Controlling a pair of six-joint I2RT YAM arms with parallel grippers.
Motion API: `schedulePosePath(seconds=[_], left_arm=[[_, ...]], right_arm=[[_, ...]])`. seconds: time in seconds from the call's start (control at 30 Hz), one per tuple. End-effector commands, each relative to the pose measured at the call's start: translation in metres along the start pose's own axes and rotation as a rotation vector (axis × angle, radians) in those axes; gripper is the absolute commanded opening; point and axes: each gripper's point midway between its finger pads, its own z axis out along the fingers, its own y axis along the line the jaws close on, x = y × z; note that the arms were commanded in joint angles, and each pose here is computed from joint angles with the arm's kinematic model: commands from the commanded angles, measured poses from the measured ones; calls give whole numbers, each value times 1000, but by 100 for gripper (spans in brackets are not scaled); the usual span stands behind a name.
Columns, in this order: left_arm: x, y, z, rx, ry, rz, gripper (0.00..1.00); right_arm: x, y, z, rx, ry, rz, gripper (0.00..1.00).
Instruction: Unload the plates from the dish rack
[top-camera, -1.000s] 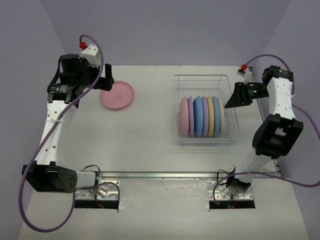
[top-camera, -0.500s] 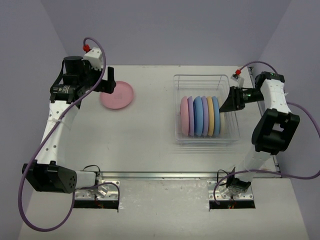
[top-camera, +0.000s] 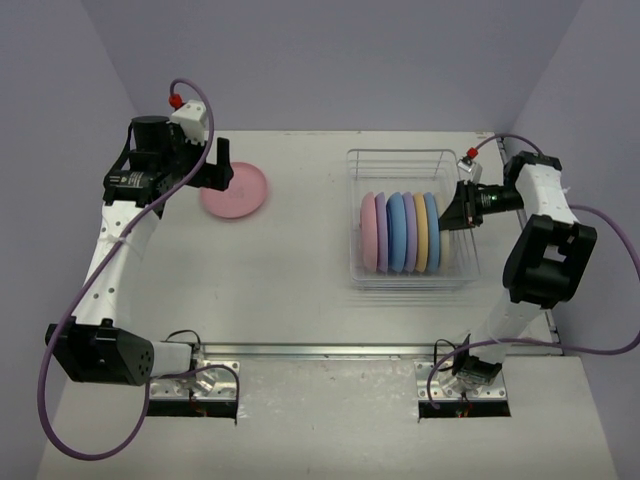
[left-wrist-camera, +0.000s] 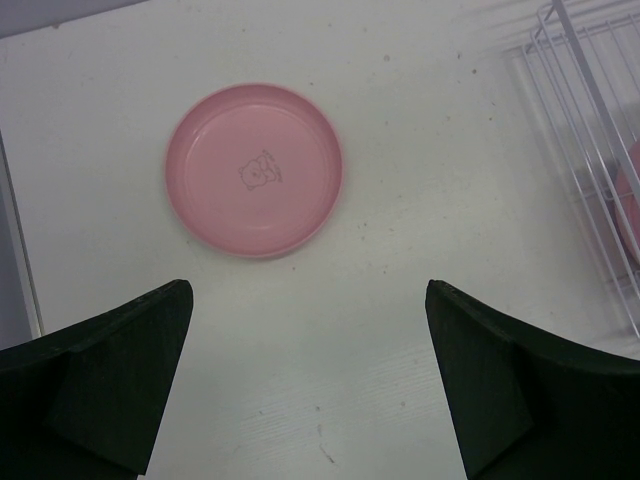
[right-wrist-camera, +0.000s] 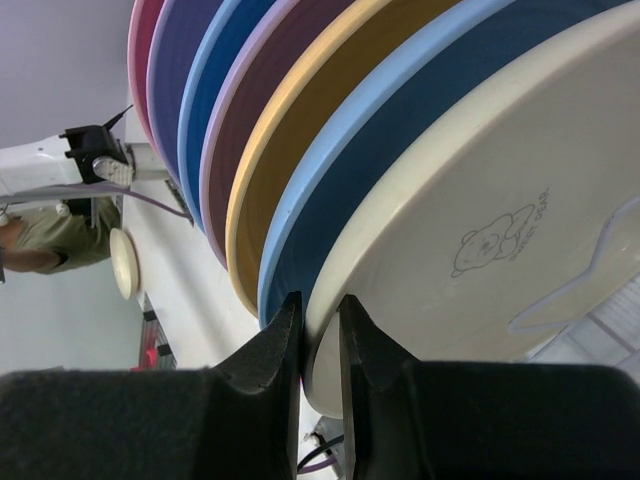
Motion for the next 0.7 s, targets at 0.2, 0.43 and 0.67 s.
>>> schedulePosePath(seconds=[0.2,0.43,0.67], left_arm=[[-7,-3,2,8,-30,-12,100],[-8,-4,3,8,-29,-16,100],[-7,-4,4,7,-22,-17,100]], right_arm=[[9,33,-25,-5,-16,53,0],[-4,32,-38,-5,-88,42,0],[-39,36,-65,-9,-214,21,0]])
